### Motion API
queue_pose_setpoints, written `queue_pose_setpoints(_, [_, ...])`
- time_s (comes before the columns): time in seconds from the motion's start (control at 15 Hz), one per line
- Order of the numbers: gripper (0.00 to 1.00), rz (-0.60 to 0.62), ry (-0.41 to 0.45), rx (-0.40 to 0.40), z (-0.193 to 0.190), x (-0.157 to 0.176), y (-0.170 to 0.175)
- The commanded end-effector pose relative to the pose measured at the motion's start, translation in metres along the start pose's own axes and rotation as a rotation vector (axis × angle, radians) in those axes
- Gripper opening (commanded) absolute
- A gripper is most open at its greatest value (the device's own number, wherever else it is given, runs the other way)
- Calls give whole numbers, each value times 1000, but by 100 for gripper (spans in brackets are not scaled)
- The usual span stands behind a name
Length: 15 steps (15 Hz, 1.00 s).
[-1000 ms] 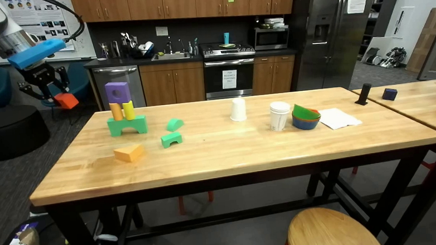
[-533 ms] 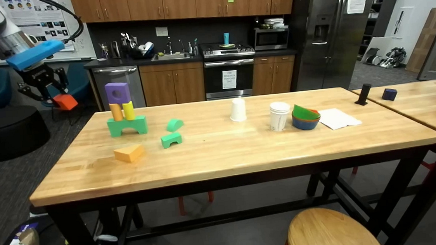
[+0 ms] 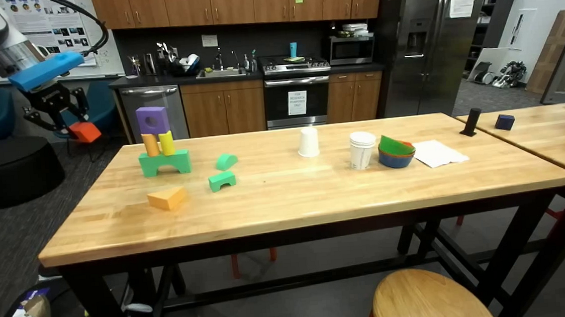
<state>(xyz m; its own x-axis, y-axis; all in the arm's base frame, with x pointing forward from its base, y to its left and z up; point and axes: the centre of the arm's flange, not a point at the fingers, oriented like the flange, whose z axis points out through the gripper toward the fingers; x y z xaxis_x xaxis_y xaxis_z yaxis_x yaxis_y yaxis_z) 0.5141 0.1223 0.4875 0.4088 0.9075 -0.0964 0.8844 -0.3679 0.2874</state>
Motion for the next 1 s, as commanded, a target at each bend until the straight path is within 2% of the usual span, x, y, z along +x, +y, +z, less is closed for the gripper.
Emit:
queue_pose_setpoints(0.0, [16,-13,20,-42,-8,-3,16])
queue_pose_setpoints(0.27, [16,-52,24,-116,-21,-6,36])
queue_pose_setpoints(0.6, [16,-160,12,-164,-34,-10,49])
queue_pose_setpoints(0.73, [16,-219,12,-156,-39,-10,52])
queue_pose_setpoints(0.93, [16,-278,50,-103,-49,-8,54])
